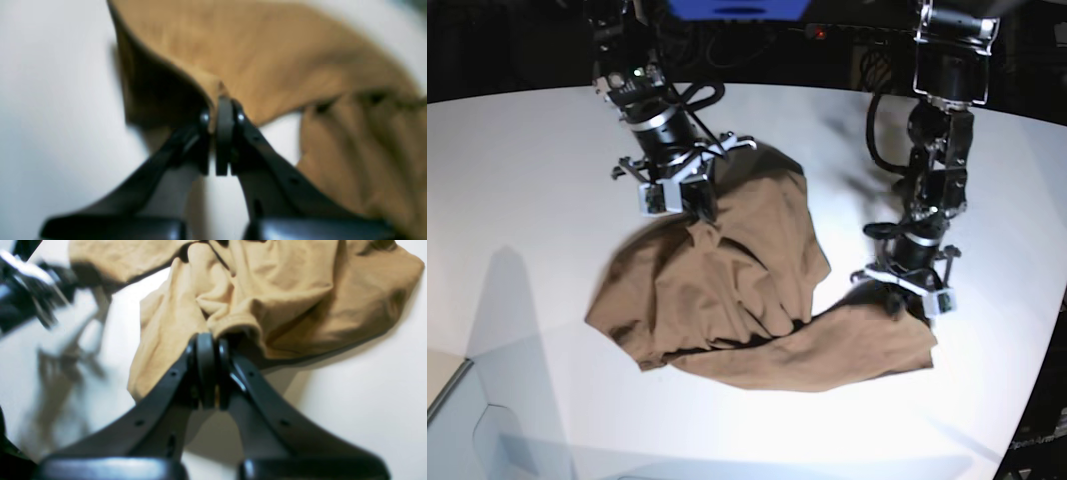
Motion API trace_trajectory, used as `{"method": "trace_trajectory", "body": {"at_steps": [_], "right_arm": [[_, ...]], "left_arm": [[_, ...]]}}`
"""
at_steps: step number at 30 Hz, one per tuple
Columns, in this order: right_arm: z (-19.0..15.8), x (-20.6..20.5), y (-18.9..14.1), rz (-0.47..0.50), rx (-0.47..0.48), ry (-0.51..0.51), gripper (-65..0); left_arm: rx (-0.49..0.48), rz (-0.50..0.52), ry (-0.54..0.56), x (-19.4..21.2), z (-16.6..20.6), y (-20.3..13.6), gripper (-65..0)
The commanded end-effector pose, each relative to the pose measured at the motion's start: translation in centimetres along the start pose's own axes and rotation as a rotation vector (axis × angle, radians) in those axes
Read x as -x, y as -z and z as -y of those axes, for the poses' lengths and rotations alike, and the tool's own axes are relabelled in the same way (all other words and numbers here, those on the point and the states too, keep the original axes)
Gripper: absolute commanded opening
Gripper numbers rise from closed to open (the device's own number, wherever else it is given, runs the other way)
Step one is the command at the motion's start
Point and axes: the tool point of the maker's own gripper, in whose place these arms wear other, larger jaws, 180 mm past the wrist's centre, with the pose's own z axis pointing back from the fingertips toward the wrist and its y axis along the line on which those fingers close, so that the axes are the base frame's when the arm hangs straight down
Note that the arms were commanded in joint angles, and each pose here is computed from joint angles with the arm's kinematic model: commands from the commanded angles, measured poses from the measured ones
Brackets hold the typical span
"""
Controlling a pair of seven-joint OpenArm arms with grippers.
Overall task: Layout the t-shirt on the table in an organized manner, then fold the t-shirt properly
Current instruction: 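Grasp the t-shirt edges with both grippers, one at each end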
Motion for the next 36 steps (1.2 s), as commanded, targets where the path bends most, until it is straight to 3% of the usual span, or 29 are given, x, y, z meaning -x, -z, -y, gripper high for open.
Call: {"method": "trace_trajectory", "body": {"at_steps": [1,5,8,11,18,24,31,33,36], "right_arm": [[-0.4,-1.3,-0.1,0.048,-0.013,0.001,-65.0],[-0.3,-1.2,-0.1,0.046,-0.012,-0.003,-65.0],[0.2,-0.9,-0.3,0.036,-0.009,-0.023,-65.0],[0.3,-0.4,-0.6,0.023,-0.007,-0.023,-65.0],[1.4,0.3,-1.1,0.005,0.026,-0.014,-65.0],[1.4,0.9,-1.4,-0.011,0.03,-0.012,-65.0],[4.3,1.6,-2.6,-0.029,0.112,-0.001,-65.0],[5.0,1.9,-3.0,-0.036,0.133,0.001,-65.0],[5.5,2.1,-3.2,-0.04,0.144,0.001,-65.0]], "left_arm": [[0.017,0.144,0.011,-5.4,0.5,0.3,-64.8],[0.097,0.353,0.019,-15.5,4.2,0.6,-64.8],[0.129,0.403,0.015,-20.9,6.2,1.8,-64.8],[0.132,0.401,-0.022,-23.9,7.3,4.2,-64.8],[0.124,0.269,-0.097,-24.8,10.7,10.8,-64.8],[0.14,0.401,0.076,-25.6,15.4,12.8,-64.6],[0.118,0.423,0.212,-24.6,16.5,13.7,-63.7],[0.111,0.403,0.244,-24.2,16.0,13.9,-58.6],[0.111,0.373,0.271,-23.4,15.9,14.1,-45.3]]}}
